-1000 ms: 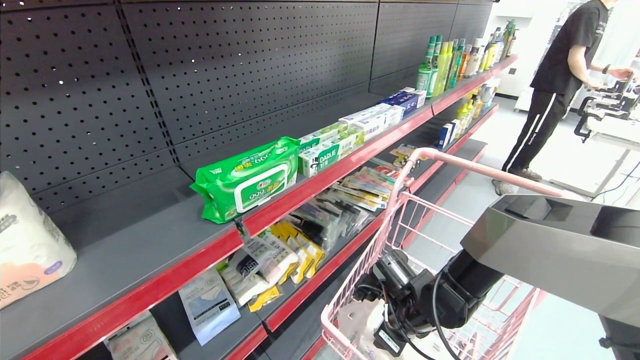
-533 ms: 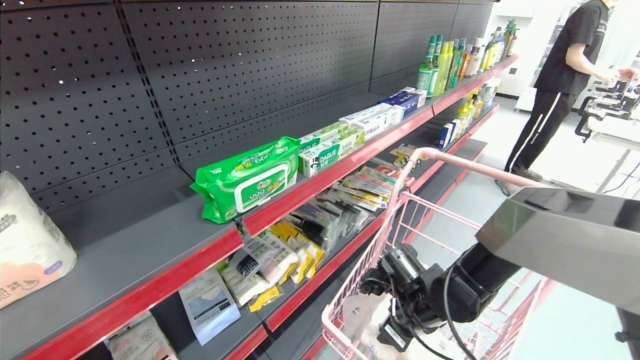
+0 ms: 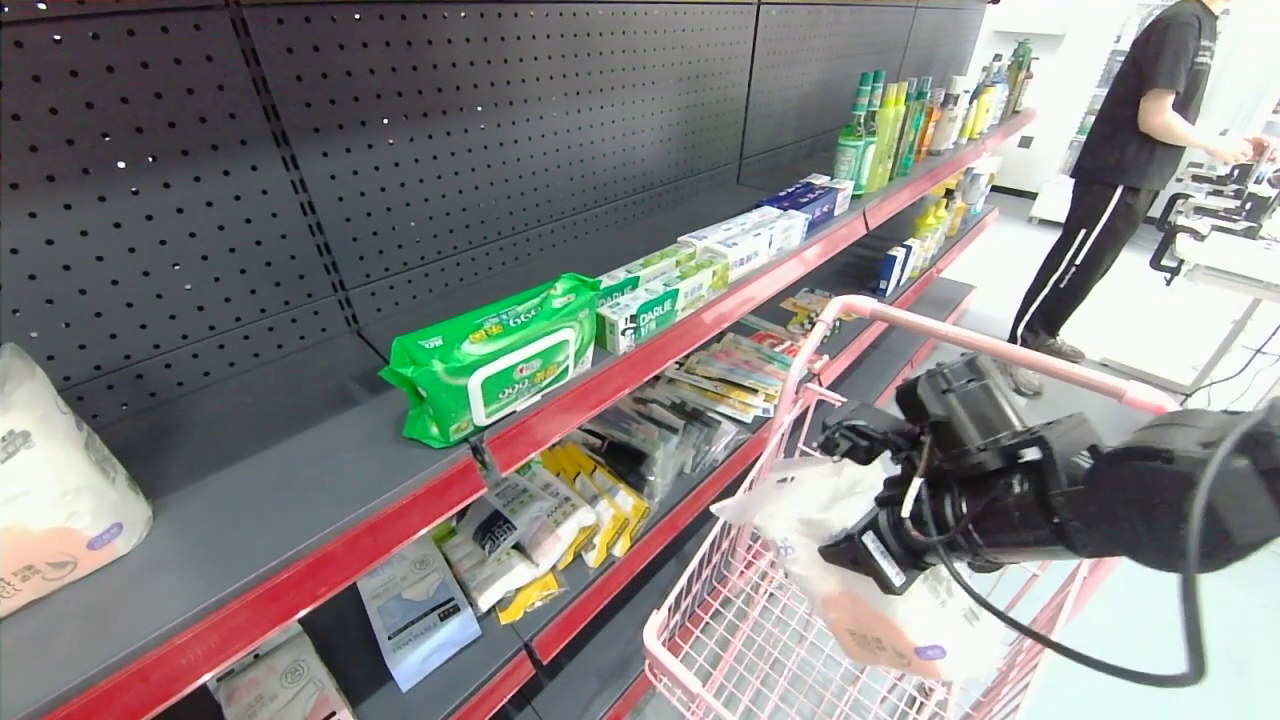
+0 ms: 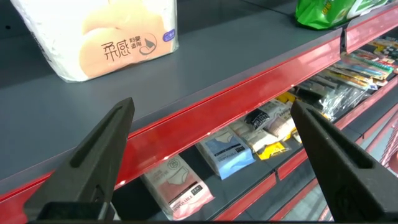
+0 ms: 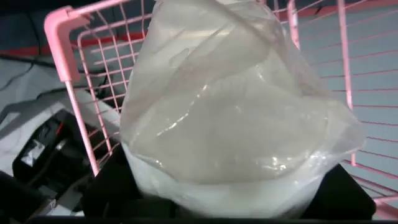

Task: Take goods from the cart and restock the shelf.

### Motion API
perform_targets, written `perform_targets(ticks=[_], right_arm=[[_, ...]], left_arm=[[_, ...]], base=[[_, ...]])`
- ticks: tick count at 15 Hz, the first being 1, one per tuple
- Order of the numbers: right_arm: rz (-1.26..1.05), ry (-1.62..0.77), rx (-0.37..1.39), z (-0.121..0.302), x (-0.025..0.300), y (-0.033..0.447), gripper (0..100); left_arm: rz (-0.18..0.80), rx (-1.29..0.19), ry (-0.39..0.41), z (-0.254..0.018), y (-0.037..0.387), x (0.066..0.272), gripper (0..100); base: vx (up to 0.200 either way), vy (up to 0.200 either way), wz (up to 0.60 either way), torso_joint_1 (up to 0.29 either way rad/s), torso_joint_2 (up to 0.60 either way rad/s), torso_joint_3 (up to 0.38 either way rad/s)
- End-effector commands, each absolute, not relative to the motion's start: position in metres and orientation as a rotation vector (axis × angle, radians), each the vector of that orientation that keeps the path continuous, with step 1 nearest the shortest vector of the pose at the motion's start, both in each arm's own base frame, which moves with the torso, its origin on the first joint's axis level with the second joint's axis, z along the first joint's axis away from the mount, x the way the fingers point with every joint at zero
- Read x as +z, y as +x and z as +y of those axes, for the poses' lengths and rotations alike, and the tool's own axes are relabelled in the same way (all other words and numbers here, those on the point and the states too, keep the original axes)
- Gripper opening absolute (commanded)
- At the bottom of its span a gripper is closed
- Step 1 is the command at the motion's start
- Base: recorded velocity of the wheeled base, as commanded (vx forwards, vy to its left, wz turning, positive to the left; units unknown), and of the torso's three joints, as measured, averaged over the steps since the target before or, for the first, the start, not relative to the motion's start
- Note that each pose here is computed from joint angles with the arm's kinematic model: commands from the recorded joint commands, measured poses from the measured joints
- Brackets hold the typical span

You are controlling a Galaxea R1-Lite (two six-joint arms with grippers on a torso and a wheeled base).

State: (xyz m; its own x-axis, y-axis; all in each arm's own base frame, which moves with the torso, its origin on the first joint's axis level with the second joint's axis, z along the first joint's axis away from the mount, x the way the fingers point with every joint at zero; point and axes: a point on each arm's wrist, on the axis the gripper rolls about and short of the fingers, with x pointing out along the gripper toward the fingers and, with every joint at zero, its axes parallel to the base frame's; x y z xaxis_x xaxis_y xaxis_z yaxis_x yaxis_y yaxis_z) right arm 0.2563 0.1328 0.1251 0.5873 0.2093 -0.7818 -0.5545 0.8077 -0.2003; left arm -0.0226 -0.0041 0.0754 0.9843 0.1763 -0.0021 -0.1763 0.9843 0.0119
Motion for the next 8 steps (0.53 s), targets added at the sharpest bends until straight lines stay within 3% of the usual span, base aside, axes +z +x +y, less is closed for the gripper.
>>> perform_targets(ticks=[1,4,8], right_arm=[[0.628,-0.415,0.41,0.113,0.183,0.226,0],[0.47,-0.38,0.359,0.098,0.222,0.197,0],[0.349,-0.341,0.253,0.077,0.248,0.166,0]], left_arm=[[0.004,0.178,0.012,-0.004,-0.023,0.075,100],[0.004,0.178,0.012,-0.004,-0.023,0.075,100],[0.004,0.179,0.012,-0.004,-0.023,0.075,100]], base=[[0.0,0.0,0.0,0.0,0.0,0.0],[0.0,0.0,0.0,0.0,0.0,0.0],[0.0,0.0,0.0,0.0,0.0,0.0]])
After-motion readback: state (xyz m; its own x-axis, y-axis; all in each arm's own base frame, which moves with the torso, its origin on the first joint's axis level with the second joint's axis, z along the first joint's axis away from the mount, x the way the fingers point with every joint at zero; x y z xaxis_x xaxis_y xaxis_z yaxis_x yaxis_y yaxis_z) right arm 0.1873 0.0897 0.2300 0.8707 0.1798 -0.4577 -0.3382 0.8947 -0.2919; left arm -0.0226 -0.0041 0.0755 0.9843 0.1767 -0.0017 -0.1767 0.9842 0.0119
